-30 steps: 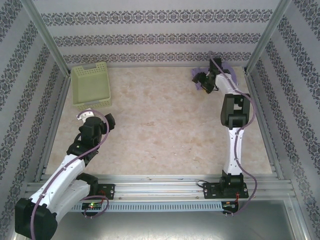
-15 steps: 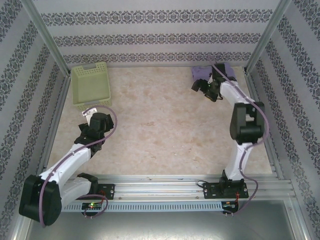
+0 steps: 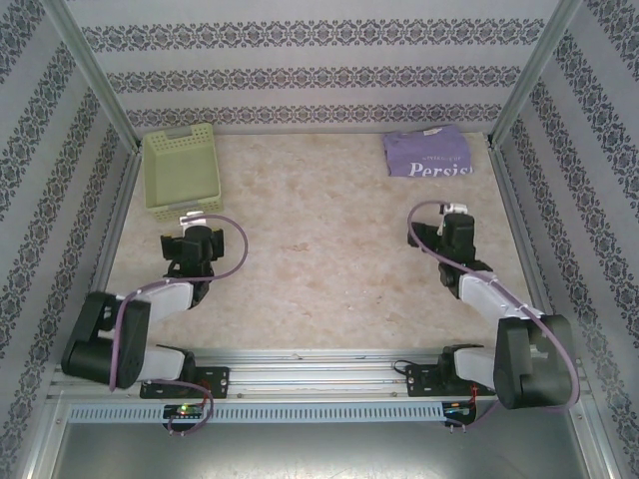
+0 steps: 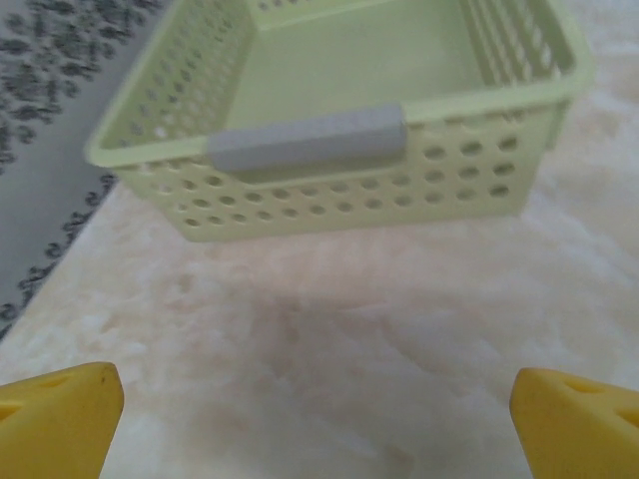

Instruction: Fold the inside-out t-shirt

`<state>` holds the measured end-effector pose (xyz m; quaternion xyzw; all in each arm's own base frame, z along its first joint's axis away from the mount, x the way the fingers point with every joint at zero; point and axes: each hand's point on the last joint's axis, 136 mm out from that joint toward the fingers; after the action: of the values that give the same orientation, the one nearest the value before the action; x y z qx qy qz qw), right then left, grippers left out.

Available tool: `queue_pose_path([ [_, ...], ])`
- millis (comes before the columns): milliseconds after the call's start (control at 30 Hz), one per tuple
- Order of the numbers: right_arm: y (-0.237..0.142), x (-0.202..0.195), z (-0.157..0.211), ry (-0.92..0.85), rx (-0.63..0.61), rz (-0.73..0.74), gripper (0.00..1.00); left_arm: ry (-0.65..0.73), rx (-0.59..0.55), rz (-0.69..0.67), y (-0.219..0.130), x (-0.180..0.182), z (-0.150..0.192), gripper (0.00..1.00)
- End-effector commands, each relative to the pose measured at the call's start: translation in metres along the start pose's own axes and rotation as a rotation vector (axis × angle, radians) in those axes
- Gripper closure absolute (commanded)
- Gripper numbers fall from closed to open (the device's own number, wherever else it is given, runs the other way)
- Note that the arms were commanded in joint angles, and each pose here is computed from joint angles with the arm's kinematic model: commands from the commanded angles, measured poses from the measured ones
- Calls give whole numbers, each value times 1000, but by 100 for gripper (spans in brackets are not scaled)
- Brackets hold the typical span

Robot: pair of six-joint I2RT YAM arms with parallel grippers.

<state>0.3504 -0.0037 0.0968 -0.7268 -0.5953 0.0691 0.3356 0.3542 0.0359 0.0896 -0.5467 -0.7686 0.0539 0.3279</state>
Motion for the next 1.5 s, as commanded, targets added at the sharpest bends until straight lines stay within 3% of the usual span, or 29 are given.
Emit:
queue_pose_path([
  [0, 1, 14, -48, -78, -210, -36, 2, 1, -170, 51, 2, -4, -37, 0],
  [133, 17, 18, -38, -111, -203, -87, 2, -50, -249, 181, 10, -25, -36, 0],
  [233, 15, 22, -39, -118, -221, -151, 2, -122, -303, 130, 15, -13, -29, 0],
  [300, 15, 24, -37, -120, -261, -206, 2, -144, -251, 149, 17, -11, -20, 0],
  [367, 24, 28, -31, -137, -225, -228, 2, -144, -281, 147, 21, -11, -27, 0],
  [433, 33, 30, -27, -146, -221, -242, 2, -138, -214, 163, 27, -13, -23, 0],
  [667, 33, 18, -28, -138, -259, -127, 2, -138, -211, 152, 30, -12, -25, 0],
  [1467, 34, 18, -28, -139, -255, -130, 2, -137, -217, 150, 30, -12, -26, 0],
])
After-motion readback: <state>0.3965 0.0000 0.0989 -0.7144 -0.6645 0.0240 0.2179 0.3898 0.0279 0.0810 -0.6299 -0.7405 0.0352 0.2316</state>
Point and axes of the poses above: each hand's point on the last joint's axis, 136 mm out from that joint toward the fingers, its own y axis out along the fingers, its own x axis along the line the jaws close on, z = x × y, and after that the axes turned 14 degrees about y, right-handed
